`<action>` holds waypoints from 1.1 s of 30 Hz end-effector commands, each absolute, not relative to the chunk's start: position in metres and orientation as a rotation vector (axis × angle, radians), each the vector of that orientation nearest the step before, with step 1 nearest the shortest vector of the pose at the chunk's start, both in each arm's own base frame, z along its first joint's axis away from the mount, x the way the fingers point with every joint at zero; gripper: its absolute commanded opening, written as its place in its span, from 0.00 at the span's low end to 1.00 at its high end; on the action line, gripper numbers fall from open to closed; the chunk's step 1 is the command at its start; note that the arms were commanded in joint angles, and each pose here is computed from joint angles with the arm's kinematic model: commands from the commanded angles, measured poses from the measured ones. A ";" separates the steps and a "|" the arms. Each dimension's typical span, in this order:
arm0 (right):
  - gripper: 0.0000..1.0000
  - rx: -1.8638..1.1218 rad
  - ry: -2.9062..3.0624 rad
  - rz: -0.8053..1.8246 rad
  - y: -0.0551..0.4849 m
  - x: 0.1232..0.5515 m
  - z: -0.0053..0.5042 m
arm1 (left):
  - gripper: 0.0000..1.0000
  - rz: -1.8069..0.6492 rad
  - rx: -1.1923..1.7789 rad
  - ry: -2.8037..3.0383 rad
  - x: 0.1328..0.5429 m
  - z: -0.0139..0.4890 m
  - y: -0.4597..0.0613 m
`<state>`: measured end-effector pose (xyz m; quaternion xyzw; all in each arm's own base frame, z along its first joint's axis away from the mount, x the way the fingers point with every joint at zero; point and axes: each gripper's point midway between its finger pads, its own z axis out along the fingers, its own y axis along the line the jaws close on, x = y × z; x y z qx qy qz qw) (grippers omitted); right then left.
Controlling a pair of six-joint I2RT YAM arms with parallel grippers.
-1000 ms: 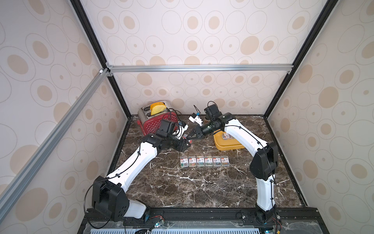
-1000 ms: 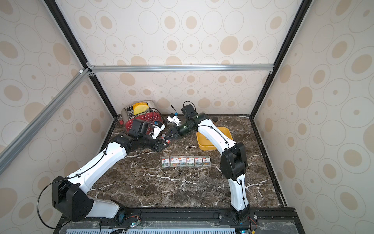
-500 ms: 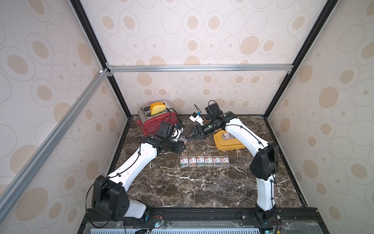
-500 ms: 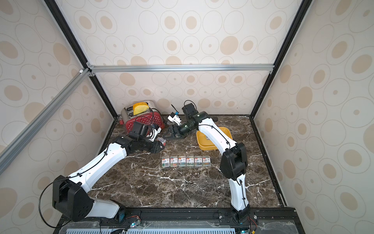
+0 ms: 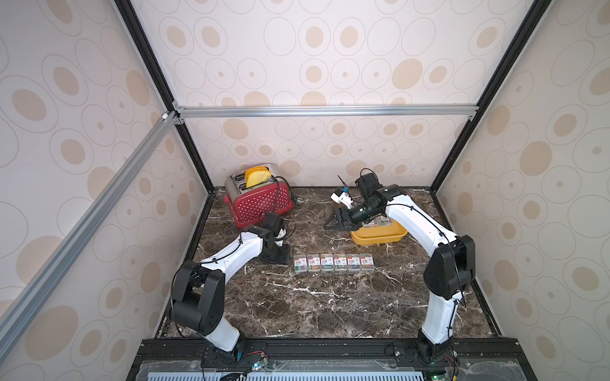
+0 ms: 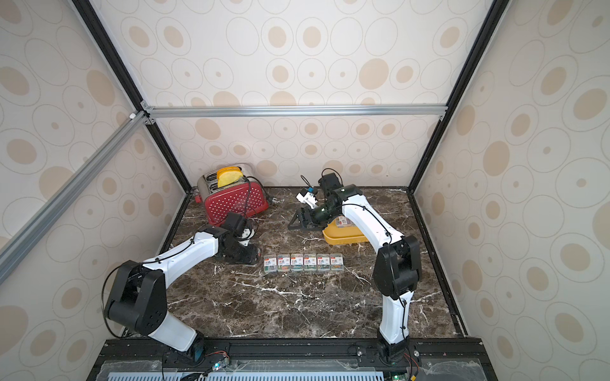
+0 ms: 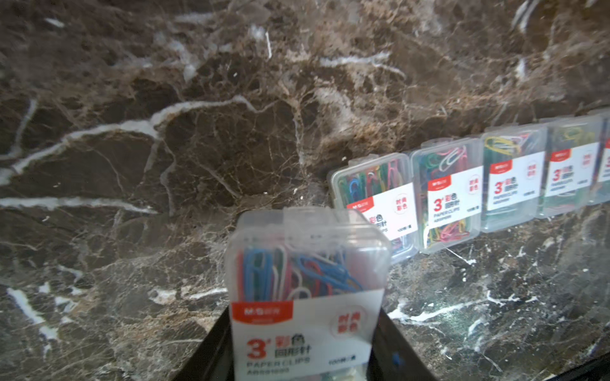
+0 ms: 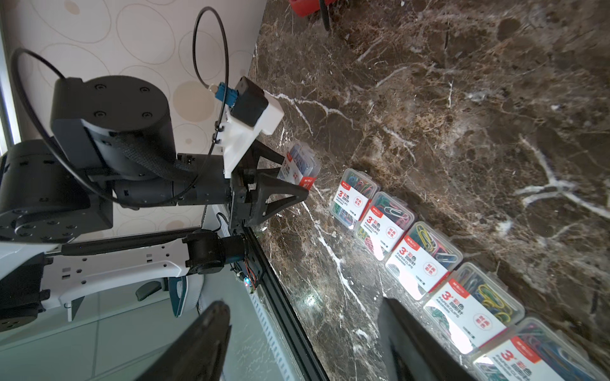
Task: Take the paper clips out of the storage box
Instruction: Place the boxed paper clips at the center of the board.
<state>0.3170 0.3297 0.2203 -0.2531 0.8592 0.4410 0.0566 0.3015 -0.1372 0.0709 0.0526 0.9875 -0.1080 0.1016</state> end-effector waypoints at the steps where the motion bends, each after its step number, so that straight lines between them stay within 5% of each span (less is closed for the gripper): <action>1: 0.76 -0.803 2.570 1.324 0.326 0.312 0.231 | 0.30 -0.259 0.128 2.959 0.301 0.063 -0.131; 33: 0.74 -0.783 2.558 1.360 0.328 0.316 0.231 | 0.51 -0.280 0.109 3.029 0.303 0.025 -0.137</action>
